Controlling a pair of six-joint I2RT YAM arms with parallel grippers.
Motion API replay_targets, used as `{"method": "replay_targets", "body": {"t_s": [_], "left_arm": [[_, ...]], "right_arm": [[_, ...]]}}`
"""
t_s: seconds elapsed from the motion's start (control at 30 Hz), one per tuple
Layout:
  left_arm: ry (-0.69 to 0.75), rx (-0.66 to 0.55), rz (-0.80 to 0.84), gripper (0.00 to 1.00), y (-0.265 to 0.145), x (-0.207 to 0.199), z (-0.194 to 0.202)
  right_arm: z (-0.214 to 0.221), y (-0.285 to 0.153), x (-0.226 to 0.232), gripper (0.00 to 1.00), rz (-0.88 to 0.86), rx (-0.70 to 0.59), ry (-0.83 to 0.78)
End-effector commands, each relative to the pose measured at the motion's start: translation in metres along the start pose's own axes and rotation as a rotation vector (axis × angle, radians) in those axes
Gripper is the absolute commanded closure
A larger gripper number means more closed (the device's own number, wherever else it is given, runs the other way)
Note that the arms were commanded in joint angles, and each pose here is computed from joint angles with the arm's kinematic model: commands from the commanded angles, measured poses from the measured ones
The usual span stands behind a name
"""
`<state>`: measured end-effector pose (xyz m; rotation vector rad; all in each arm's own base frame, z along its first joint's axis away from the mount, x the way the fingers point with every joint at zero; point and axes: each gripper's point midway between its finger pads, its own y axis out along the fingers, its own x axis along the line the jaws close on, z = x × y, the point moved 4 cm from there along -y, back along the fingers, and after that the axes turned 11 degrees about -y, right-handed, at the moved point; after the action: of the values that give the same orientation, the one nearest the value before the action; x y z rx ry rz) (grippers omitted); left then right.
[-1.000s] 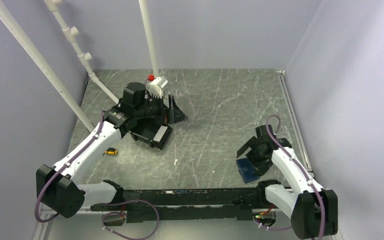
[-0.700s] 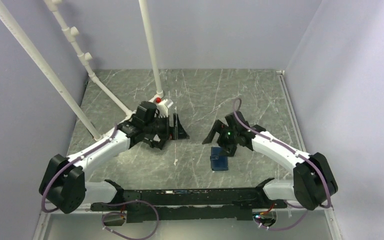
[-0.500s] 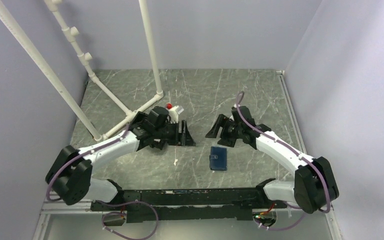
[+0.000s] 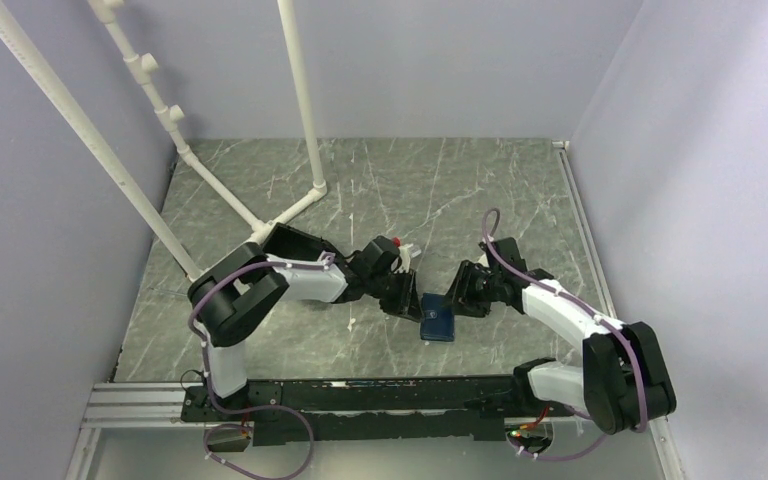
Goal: Put the credit cards into the card holder
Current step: Open the card holder at the center of the board.
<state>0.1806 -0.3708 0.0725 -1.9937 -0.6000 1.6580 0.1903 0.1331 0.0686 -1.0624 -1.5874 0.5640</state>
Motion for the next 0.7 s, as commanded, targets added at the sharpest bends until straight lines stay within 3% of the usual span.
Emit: {"method": "replay_targets", "body": {"t_s": [0.0,0.1,0.23,0.43,0.57,0.67], "left_arm": [[-0.022,-0.021,0.049,0.80,0.007,-0.009,-0.011],[-0.045,-0.016,-0.009,0.81,0.012,0.004,-0.009],[-0.069,-0.008,-0.065,0.85,0.017,0.016,-0.008],[-0.094,-0.008,-0.112,0.88,0.018,0.024,-0.005],[-0.105,-0.007,-0.147,0.89,0.018,0.031,-0.004],[-0.126,-0.003,-0.149,0.92,0.021,0.036,-0.003]], "right_arm": [[0.009,-0.004,-0.009,0.51,0.039,0.002,-0.027],[0.011,-0.011,-0.012,0.43,0.070,-0.022,-0.033],[0.018,-0.008,-0.022,0.42,0.119,-0.002,-0.023],[0.018,0.006,0.016,0.48,-0.204,0.025,-0.024],[0.009,-0.009,0.043,0.51,-0.415,-0.121,-0.078],[0.009,-0.015,0.047,0.55,-0.478,-0.199,-0.089]]}}
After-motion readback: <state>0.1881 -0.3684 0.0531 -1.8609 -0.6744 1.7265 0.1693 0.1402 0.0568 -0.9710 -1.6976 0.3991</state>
